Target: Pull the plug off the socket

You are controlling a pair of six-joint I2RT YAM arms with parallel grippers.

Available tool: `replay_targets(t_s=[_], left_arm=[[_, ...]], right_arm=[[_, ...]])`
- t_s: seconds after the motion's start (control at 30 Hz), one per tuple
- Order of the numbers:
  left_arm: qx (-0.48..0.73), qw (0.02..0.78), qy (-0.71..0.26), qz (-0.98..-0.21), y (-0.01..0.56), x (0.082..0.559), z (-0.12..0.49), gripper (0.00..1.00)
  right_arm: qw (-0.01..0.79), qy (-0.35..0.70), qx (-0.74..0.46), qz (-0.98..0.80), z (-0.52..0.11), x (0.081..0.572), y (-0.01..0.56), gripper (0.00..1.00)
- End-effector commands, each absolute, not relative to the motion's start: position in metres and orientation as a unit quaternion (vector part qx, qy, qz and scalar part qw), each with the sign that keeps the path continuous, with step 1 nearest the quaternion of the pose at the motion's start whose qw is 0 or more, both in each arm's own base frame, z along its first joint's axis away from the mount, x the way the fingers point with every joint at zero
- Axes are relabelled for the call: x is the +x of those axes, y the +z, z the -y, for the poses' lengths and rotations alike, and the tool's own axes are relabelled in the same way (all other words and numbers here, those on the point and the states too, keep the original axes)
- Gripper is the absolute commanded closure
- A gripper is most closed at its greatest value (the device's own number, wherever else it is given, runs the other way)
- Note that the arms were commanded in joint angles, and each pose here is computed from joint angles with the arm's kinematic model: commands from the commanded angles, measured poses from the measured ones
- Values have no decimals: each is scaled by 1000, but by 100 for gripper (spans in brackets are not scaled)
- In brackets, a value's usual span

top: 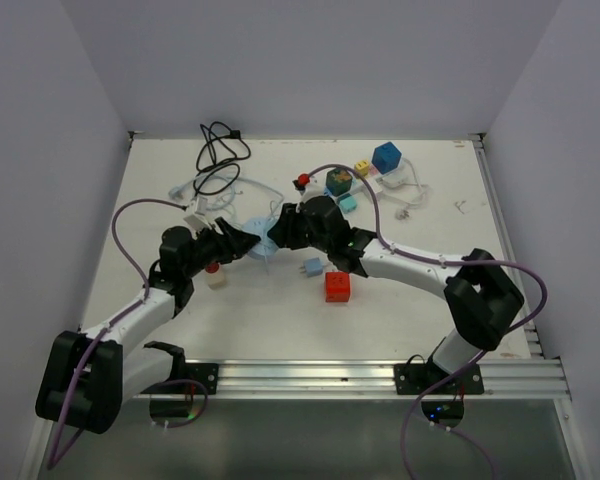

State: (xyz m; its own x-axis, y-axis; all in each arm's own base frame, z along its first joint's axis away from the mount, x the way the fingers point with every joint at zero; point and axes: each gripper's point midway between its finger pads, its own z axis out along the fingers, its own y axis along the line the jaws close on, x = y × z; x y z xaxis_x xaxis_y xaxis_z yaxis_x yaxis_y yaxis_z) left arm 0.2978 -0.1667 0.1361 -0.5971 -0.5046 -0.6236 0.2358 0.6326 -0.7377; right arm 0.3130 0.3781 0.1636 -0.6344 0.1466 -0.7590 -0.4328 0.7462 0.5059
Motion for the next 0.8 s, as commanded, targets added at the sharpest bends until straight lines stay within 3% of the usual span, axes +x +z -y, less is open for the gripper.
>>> replay_targets(t_s=[0.0, 0.17, 0.2, 0.27, 0.57, 0.77], left_arm=[[-72, 458, -421, -780, 141, 301, 169, 48], [-78, 459, -411, -784, 135, 303, 166, 75], [-79, 459, -411, -784, 134, 303, 166, 88], [-74, 464, -397, -788, 130, 304, 163, 100], [-99, 486, -204, -844, 96, 317, 106, 100], [-113, 476, -190, -851, 85, 317, 102, 100]], right_arm=[[467, 440, -74, -764, -398, 306, 240, 100], [474, 451, -84, -752, -403, 299, 242, 100], [473, 450, -83, -753, -402, 298, 240, 100], [473, 447, -79, -755, -400, 299, 239, 100], [492, 403, -80, -768, -387, 303, 245, 100], [489, 413, -75, -765, -387, 301, 236, 100]])
